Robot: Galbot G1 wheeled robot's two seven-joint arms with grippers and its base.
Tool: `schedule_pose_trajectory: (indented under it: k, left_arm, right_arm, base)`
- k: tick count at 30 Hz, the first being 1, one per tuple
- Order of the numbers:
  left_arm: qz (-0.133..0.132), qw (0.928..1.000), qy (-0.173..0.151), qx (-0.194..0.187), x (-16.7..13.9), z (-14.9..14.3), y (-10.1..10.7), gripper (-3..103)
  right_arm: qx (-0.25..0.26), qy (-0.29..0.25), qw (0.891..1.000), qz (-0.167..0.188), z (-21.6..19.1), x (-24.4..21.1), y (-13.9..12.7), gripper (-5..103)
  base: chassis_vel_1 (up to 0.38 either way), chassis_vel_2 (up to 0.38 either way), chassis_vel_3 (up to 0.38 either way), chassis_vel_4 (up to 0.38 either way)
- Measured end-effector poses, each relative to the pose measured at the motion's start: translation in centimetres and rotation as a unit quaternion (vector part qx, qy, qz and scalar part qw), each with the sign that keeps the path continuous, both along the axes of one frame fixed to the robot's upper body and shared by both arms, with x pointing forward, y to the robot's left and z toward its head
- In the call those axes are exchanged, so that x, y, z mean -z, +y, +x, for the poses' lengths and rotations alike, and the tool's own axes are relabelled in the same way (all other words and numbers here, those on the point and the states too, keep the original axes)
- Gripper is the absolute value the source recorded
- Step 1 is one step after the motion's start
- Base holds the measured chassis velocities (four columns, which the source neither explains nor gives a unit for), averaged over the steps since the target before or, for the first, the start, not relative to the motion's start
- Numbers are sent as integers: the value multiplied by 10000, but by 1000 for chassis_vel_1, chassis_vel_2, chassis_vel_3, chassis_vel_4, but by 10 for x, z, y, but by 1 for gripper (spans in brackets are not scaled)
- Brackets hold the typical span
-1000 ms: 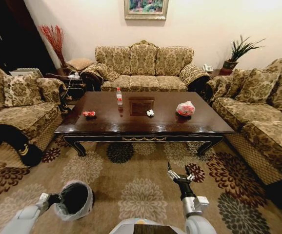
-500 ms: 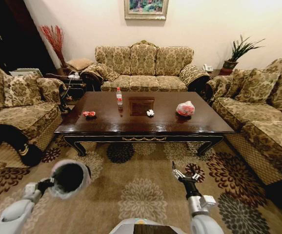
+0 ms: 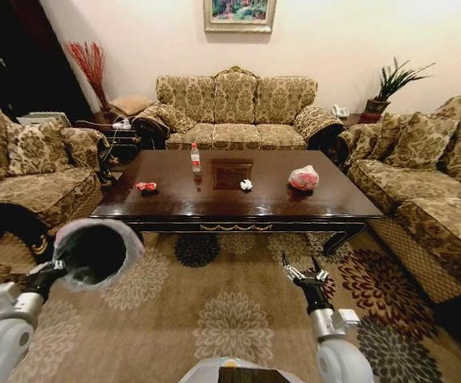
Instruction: Move to the front of the table and place the trash on the table into the trash bin.
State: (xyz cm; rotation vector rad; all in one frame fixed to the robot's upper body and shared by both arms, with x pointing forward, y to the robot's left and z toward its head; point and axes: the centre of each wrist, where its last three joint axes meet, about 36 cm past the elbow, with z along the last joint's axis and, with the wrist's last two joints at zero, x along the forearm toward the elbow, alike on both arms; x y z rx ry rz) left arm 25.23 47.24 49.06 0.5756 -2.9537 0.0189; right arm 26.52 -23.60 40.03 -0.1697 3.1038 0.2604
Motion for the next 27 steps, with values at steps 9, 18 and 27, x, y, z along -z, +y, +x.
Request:
schedule_pose_trajectory:
  k: [9,18,27]
  left_arm:
    - [265,9970,-732,-18,-37,-5,-37,1]
    - [494,9968,-632,48,-43,-1,-32,1]
    - [761,9959,-415,263,-44,12,-14,1]
  right_arm:
    - [-160,-221,9995,-142,23,-16,-8,100]
    - [-247,-168,9991,-303,12,-29,-8,100]
    - [-243,-134,9993,-244,3,-27,1,100]
  base:
    - [0,0,0,0]
    - [0,0,0,0]
    - [17,20,-29,-24]
